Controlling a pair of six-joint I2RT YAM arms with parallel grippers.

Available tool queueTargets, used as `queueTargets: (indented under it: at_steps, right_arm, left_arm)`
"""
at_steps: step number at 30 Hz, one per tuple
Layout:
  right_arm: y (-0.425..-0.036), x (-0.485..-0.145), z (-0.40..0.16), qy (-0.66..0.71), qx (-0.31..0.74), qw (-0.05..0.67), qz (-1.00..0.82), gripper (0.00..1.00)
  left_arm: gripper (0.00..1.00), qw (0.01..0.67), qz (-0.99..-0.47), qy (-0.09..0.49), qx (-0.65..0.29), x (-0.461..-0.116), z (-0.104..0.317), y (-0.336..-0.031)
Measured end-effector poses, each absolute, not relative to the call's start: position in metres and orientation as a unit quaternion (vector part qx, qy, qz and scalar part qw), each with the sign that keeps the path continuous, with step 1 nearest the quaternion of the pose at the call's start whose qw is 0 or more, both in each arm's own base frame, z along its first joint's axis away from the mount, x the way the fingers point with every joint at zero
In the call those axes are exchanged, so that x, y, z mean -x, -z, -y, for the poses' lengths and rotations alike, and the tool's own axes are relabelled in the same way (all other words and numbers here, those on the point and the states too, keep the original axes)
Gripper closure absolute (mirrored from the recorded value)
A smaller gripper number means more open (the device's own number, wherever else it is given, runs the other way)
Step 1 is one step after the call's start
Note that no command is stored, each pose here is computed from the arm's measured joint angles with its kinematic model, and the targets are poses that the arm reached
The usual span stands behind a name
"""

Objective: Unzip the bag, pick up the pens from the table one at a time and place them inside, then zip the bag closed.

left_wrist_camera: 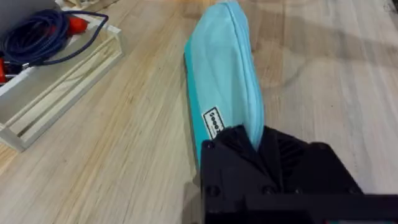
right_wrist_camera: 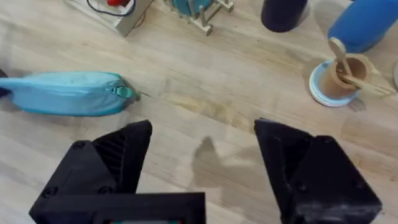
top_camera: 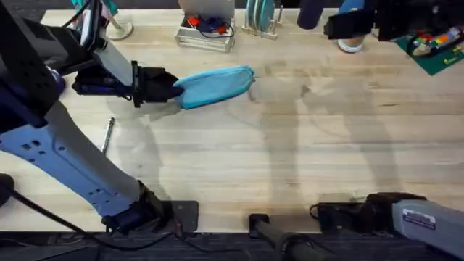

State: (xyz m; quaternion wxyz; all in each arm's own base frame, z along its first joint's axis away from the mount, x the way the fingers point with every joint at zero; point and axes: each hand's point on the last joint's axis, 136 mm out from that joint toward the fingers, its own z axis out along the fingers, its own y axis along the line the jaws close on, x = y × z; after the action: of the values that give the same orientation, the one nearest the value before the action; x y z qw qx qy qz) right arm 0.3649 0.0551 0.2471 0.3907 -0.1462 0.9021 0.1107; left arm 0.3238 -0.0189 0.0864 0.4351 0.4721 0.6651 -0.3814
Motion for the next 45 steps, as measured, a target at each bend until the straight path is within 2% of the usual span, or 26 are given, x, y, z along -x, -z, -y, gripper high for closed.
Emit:
queueTargets:
  at_steps: [14, 24, 31, 40, 45]
  right_arm:
    - [-0.257, -0.411, -0.061, -0.112, 0.193, 0.383, -0.897, 0.007]
    - [-0.240, -0.412, -0.092, -0.201, 0.238, 0.360, -0.879, 0.006]
    - [-0.243, -0.406, -0.111, -0.261, 0.263, 0.357, -0.857, 0.007]
    - [-0.233, -0.404, -0.128, -0.291, 0.278, 0.341, -0.850, 0.006]
    - [-0.231, -0.402, -0.139, -0.279, 0.335, 0.350, -0.829, 0.006]
  left_arm:
    - [0.959, 0.435, -0.665, 0.381, -0.472, -0.324, 0.019, -0.086]
    - [0.960, 0.435, -0.665, 0.381, -0.472, -0.324, 0.019, -0.086]
    - [0.960, 0.436, -0.665, 0.382, -0.471, -0.324, 0.019, -0.087]
    - [0.960, 0.446, -0.662, 0.382, -0.465, -0.327, 0.019, -0.090]
    - [0.960, 0.448, -0.662, 0.383, -0.464, -0.327, 0.020, -0.091]
